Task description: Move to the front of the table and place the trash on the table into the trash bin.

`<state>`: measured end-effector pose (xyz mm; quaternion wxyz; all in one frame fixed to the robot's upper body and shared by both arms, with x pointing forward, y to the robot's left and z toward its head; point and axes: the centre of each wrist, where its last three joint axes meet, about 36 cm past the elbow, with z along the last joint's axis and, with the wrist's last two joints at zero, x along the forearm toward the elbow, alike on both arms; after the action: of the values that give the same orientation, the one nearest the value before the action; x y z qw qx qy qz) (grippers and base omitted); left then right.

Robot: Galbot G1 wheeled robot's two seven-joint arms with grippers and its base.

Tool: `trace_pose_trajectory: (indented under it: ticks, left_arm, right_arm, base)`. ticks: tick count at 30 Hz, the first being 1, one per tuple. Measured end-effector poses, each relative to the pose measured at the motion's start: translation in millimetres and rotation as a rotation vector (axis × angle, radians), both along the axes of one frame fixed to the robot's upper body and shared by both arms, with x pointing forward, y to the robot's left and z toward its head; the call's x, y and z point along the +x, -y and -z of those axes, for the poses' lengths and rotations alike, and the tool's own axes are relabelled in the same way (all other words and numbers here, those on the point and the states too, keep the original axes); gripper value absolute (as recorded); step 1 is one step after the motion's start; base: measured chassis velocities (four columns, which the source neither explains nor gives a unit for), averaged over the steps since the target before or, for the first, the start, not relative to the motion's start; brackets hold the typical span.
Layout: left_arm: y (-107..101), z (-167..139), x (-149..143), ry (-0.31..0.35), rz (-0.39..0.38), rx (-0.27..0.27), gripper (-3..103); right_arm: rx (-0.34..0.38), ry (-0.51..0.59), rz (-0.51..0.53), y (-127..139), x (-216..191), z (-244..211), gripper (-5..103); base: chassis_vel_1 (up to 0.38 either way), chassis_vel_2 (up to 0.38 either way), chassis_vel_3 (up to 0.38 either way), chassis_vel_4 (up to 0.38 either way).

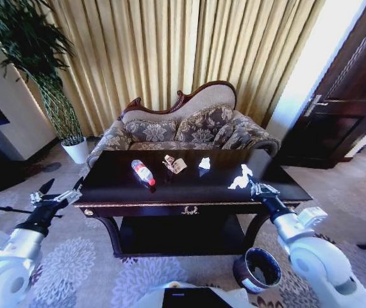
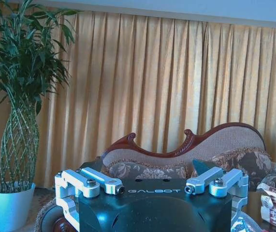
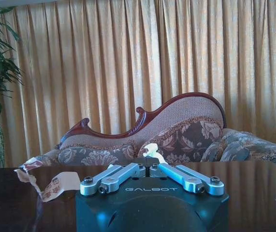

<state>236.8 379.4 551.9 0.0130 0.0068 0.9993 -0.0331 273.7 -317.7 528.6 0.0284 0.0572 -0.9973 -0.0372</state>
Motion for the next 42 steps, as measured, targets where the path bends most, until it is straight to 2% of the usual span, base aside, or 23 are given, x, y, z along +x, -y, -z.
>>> trace_pose_trajectory:
  ticks: [9, 14, 20, 25, 29, 34, 37, 38, 42]
  left_arm:
    - [2, -2, -1, -0.018, 0.003, 0.006, 100]
    - [2, -5, -1, -0.040, -0.019, 0.080, 100]
    - [3, -7, -1, -0.046, -0.030, 0.116, 100]
    - [3, -7, -1, -0.046, -0.030, 0.112, 100]
    - [4, -6, -2, -0.045, -0.028, 0.099, 100]
    - [4, -6, -2, -0.041, -0.024, 0.087, 100]
    - [3, -8, -2, -0.033, -0.023, 0.087, 100]
    - [3, -8, -2, -0.033, -0.023, 0.087, 100]
    - [2, -9, -3, -0.029, -0.028, 0.086, 100]
  right_arm:
    - [0.005, -0.001, 0.002, -1, -2, 0, 0]
    - [0.003, -0.004, 0.007, -2, -3, 2, 0]
    - [0.002, -0.009, 0.008, -1, -4, 3, 0]
    - [0.008, -0.002, 0.004, -2, -4, 5, 0]
    - [-0.014, -0.002, 0.027, 5, -2, 18, 0]
    - [-0.023, -0.087, 0.081, 24, 4, 53, 0]
    - [-0.040, -0.189, 0.156, 50, 15, 98, 0]
    - [-0.040, -0.189, 0.156, 50, 15, 98, 0]
    - [-0.058, -0.337, 0.264, 92, 28, 164, 0]
  base:
    - [0.120, -0.117, -0.127, 0.113]
    - [0.154, -0.146, -0.148, 0.134]
    - [0.124, -0.128, -0.135, 0.121]
    - [0.119, -0.116, -0.115, 0.115]
    - [0.066, -0.064, -0.071, 0.069]
    - [0.000, 0.000, 0.000, 0.000]
    - [0.000, 0.000, 0.000, 0.000]
    - [0.000, 0.000, 0.000, 0.000]
    - [0.000, 0.000, 0.000, 0.000]
